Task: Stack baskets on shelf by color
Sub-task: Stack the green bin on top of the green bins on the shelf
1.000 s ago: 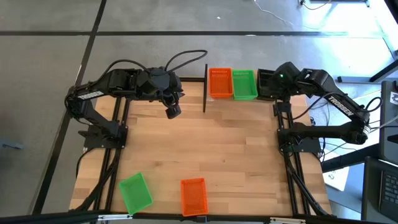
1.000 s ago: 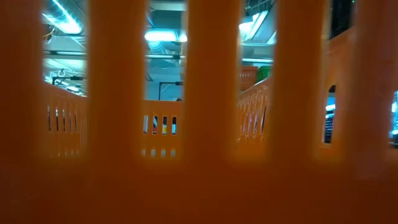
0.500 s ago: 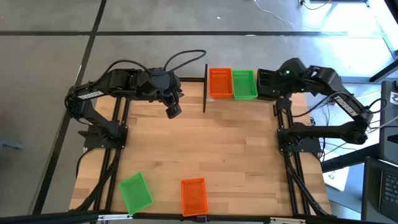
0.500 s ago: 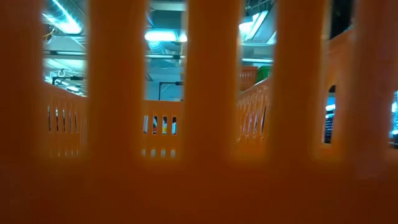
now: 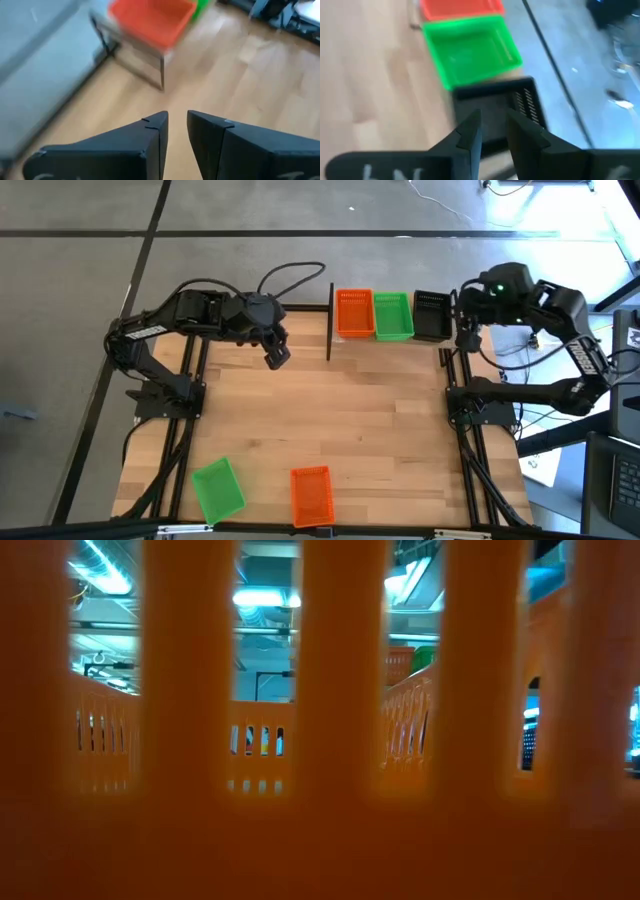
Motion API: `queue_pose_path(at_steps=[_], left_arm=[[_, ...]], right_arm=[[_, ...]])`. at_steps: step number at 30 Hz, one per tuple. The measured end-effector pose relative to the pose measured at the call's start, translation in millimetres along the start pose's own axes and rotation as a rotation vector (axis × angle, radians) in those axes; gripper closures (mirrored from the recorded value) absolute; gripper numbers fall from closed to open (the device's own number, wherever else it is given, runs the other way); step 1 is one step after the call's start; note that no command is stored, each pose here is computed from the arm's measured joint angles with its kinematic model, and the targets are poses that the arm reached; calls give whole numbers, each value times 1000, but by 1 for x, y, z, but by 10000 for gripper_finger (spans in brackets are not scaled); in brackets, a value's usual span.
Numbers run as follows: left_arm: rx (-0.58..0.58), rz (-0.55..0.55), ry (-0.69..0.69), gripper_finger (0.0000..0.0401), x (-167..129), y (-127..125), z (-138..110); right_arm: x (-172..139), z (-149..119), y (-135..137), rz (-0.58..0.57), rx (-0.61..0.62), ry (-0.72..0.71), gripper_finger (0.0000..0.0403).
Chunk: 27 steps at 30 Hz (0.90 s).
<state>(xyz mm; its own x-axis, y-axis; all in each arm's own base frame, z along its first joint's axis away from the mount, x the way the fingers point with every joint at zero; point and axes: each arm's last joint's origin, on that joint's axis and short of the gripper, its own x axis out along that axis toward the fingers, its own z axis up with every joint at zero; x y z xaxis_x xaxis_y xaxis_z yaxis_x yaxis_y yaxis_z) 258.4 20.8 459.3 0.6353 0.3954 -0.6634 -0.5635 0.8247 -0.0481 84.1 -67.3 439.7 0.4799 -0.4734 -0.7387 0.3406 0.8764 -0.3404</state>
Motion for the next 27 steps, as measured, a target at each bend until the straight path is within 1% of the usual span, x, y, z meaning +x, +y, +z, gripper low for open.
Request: queue_pose_path(at_steps=[2,5,8,11,13,15,17,19,21,25,27], left_arm=[[-99,-10,102,337,-1,1,-9],[-210,21,273,337,-5,-1,-28],[-298,28,407,337,1,-15,-45],[-387,13,515,337,4,-27,-61],[-423,8,596,337,6,-36,-73],[-436,0,692,337,9,-47,-88],[-439,13,770,337,11,-55,-103],[-430,44,819,337,14,-61,-118],[-413,82,849,337,16,-67,-132],[-337,109,892,337,20,-79,-162],[-266,99,902,337,20,-84,-177]], right_arm=[[-5,-1,2,62,13,-49,316],[-10,-3,7,183,-2,-125,316],[-15,-3,11,277,-18,-184,316],[-16,-3,12,333,-21,-218,316],[-17,-3,14,377,-24,-242,316],[-18,-2,15,438,-39,-277,316],[-20,-1,17,508,-88,-328,316],[-21,-1,19,578,-143,-384,316],[-22,0,20,624,-189,-430,316],[-22,2,20,632,-208,-453,316],[-22,2,20,632,-207,-453,316]])
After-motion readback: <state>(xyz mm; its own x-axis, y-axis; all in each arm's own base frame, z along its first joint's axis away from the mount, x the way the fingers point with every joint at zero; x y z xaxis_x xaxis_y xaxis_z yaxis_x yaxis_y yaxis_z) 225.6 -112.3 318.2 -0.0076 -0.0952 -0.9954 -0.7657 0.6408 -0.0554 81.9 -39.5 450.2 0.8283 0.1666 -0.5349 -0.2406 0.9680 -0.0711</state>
